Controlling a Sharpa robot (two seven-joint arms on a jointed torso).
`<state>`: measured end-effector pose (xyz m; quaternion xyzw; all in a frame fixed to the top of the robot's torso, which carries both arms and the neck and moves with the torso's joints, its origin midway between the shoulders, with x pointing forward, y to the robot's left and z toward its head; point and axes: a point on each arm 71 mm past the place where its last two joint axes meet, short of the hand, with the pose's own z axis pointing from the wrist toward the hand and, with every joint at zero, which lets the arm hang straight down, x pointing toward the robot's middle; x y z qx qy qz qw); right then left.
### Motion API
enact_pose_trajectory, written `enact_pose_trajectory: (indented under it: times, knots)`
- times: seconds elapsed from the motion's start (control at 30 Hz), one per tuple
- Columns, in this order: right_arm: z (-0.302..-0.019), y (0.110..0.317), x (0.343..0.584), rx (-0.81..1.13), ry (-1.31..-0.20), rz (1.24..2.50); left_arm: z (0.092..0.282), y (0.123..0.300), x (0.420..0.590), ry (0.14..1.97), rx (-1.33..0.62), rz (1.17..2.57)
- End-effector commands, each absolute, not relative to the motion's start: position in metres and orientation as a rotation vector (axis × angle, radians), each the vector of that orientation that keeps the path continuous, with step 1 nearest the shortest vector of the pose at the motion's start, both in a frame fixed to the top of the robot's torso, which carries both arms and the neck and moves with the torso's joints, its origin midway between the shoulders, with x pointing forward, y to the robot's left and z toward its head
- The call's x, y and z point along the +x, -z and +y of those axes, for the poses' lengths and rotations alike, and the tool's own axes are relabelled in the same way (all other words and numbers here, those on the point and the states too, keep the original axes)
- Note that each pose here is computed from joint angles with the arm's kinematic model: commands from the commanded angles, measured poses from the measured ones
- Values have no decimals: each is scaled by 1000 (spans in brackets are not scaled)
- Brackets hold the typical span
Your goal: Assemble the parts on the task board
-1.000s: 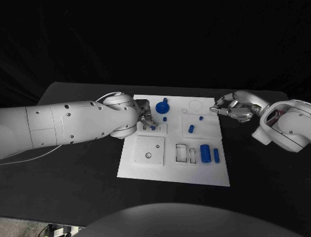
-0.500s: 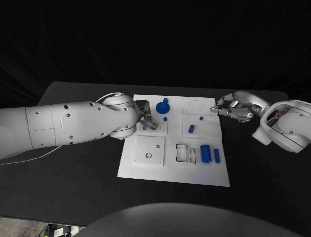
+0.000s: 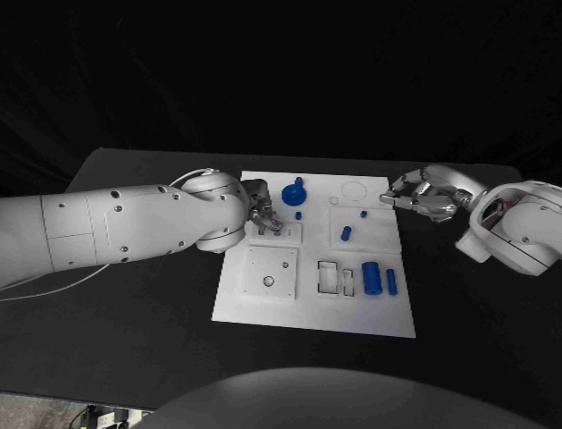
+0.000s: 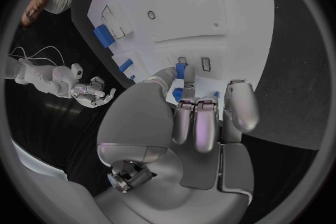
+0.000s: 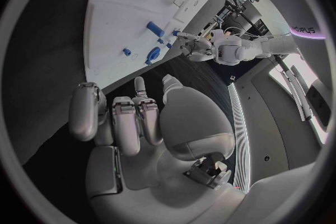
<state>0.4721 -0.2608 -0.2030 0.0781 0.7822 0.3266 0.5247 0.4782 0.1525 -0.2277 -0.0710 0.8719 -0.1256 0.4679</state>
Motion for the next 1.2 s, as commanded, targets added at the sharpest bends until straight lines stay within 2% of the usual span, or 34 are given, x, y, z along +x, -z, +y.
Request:
enact_pose_trajectory:
  times: [0.03, 0.27, 0.47, 0.8, 1.2]
  knots:
    - [-260, 204, 472, 175, -779, 1887, 152, 226, 478, 336, -203, 2112]
    - [-259, 205, 472, 174, -779, 1889, 153, 225, 476, 344, -198, 2144]
    - [-259, 205, 472, 174, -780, 1890, 154, 224, 476, 335, -168, 2238]
    - [-259, 205, 472, 179, -780, 1892, 153, 213, 487, 266, -59, 2346]
    - [-259, 205, 472, 179, -782, 1895, 142, 211, 497, 275, -82, 2376]
